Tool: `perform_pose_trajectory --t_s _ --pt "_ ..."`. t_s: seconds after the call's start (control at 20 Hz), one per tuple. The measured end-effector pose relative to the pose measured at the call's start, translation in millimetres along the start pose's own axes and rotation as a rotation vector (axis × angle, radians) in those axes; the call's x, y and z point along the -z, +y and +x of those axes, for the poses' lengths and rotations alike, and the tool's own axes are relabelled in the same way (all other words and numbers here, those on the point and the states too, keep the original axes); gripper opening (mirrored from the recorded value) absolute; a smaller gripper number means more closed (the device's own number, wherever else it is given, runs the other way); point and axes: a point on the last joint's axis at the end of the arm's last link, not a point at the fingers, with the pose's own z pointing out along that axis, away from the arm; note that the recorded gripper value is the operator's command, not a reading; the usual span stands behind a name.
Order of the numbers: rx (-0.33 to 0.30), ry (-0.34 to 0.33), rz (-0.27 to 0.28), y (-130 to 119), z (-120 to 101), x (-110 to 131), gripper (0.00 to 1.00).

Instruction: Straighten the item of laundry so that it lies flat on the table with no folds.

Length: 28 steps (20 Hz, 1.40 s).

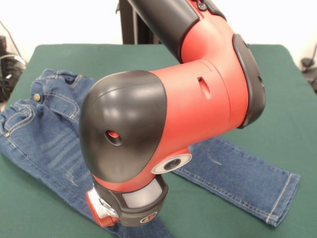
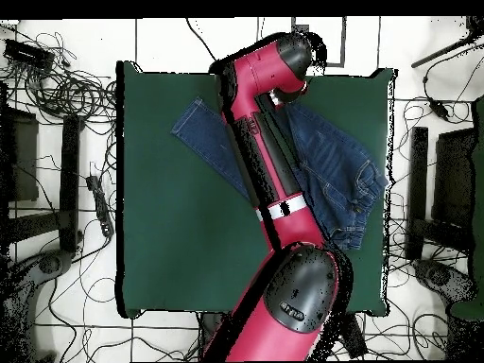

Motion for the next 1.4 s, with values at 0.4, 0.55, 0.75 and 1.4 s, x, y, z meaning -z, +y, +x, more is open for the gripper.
perform_pose_trajectory --t_s 0.4,0.55,0.75,1.4 --pt "0.001 -0.001 0.002 -0.8 0.3 0.5 0.0" --pt "0.0 -0.001 0.002 -0.5 0.1 0.6 0.0" --pt "0.0 -0.001 0.004 -0.4 0.0 0.5 0.0" --pt "0.0 -0.001 0.006 -0.5 0.0 0.4 0.0"
